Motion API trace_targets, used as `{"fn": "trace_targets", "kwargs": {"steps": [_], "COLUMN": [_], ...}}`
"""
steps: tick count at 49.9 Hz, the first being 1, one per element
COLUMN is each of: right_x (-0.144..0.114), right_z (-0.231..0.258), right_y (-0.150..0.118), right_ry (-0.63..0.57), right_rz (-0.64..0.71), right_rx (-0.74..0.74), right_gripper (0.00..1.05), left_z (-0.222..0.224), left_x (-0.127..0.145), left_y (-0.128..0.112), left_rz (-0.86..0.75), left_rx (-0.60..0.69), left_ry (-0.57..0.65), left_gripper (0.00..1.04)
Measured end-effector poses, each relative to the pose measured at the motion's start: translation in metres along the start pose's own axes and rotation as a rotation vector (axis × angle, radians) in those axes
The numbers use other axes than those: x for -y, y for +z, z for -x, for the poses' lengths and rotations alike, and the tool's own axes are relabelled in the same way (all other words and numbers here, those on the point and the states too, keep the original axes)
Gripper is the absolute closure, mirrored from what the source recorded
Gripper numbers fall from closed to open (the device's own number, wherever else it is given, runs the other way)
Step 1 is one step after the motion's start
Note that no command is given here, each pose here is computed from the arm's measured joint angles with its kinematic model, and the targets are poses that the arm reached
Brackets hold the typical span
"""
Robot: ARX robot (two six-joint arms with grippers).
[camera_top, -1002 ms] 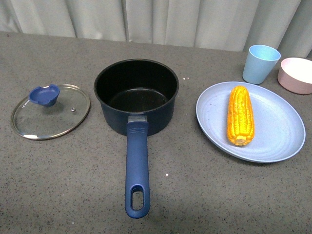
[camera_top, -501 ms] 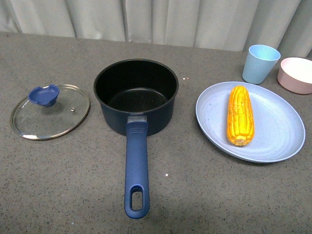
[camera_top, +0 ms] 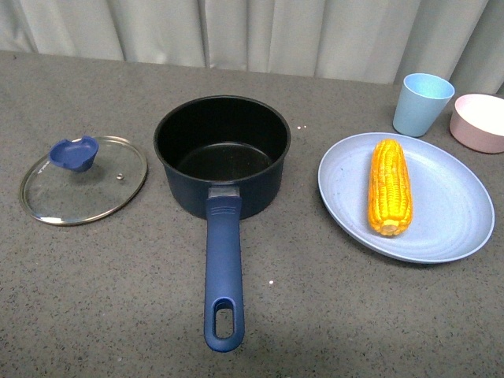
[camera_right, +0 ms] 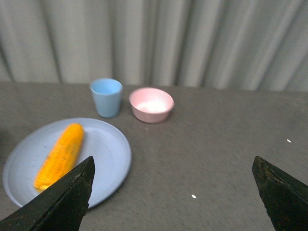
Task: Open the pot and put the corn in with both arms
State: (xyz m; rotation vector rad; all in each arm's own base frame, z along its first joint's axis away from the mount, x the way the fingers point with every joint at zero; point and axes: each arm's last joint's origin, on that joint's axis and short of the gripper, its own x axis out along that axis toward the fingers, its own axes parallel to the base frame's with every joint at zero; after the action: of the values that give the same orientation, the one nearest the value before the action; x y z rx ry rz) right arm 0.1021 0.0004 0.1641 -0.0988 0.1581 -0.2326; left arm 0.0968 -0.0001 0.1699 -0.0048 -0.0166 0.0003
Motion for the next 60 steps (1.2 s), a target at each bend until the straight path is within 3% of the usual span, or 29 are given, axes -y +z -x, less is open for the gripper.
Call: {"fn": "trace_targets", "kwargs": {"steps": [4, 11, 20, 29, 45, 60], "right_x": [-0.001, -0.006, -0.026, -0.045, -0.090, -0.121], "right_z": [-0.013, -0.041, -0.109, -0.163, -0.217, -0.244], "right_y": [0.003, 0.016, 0.017, 0.016, 0.000, -0.010], "right_ry": [-0.025, 0.058, 0.180, 0.183, 0.263, 0.271], "right_rz": [0.022, 0.016, -0.042, -0.145, -0.206, -0.164], "right_rx": [-0.056, -0.101, -0.362, -0.540, -0.729, -0.843], "right_gripper": [0.09, 0.09, 0.09, 0.09, 0.09, 0.09], "left_z": [0.000, 0.000, 0.000, 0.000, 0.000, 0.000], "left_x": [0.000, 0.000, 0.000, 0.000, 0.000, 0.000], "left_y": [0.000, 0.000, 0.000, 0.000, 0.000, 0.000], "left_rz": [0.000, -0.001, 0.000, 0.000, 0.000, 0.000], "left_rx": [0.000, 0.000, 0.000, 0.000, 0.000, 0.000], "left_ry": [-0.002, -0.002, -0.002, -0.002, -0.002, -0.002], "left_gripper": [0.24, 0.05, 0.06, 0.06, 0.06, 0.06]}}
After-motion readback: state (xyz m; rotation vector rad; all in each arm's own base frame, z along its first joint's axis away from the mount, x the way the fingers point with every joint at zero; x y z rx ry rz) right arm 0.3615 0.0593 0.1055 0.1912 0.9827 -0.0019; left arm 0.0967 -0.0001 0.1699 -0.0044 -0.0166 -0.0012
